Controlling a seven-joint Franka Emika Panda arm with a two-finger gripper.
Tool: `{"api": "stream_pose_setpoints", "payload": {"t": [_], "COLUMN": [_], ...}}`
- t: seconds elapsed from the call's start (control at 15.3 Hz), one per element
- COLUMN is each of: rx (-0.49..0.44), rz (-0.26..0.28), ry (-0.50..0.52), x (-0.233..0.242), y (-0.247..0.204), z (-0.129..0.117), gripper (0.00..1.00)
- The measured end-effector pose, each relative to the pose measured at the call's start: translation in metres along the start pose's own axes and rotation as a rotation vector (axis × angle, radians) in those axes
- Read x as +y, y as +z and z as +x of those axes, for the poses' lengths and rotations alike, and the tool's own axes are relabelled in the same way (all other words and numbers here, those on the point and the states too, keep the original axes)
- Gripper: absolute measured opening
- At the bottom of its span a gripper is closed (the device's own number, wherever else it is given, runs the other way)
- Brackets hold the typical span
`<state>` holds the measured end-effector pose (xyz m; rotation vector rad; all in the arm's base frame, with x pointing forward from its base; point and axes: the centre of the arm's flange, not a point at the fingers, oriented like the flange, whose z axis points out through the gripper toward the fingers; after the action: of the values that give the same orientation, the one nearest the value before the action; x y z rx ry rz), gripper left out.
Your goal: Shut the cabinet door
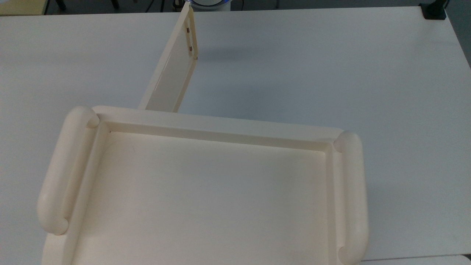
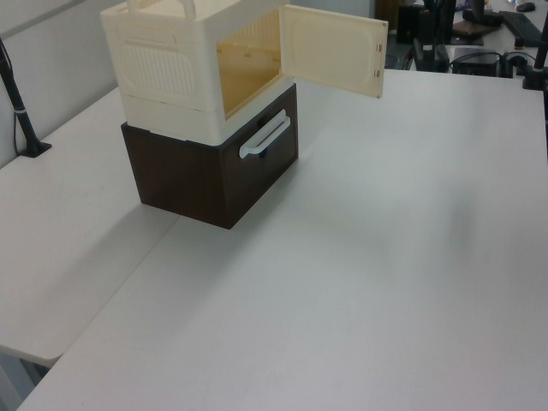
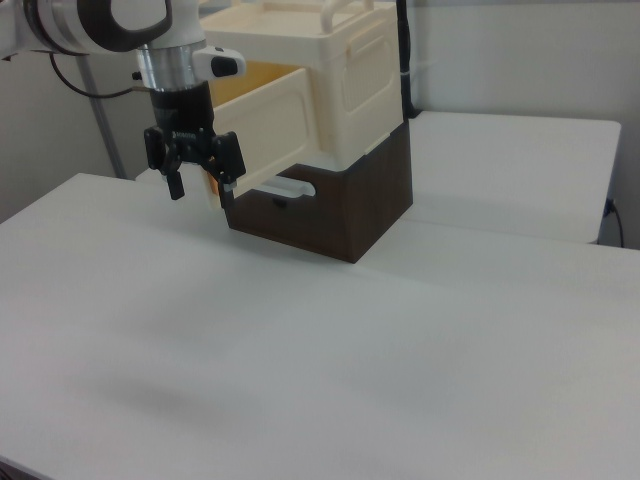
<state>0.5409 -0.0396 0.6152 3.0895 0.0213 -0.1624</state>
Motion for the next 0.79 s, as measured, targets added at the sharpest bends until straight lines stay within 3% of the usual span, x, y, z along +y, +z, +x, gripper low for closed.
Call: {"api": "stream_pose_setpoints", "payload": {"t": [0.79], "rx": [0.007], "rz": [0.0], "ry": [0.01], "x": [0.0053], "y": [-0.003], "z": [-0.0007], "gripper": [1.0]}}
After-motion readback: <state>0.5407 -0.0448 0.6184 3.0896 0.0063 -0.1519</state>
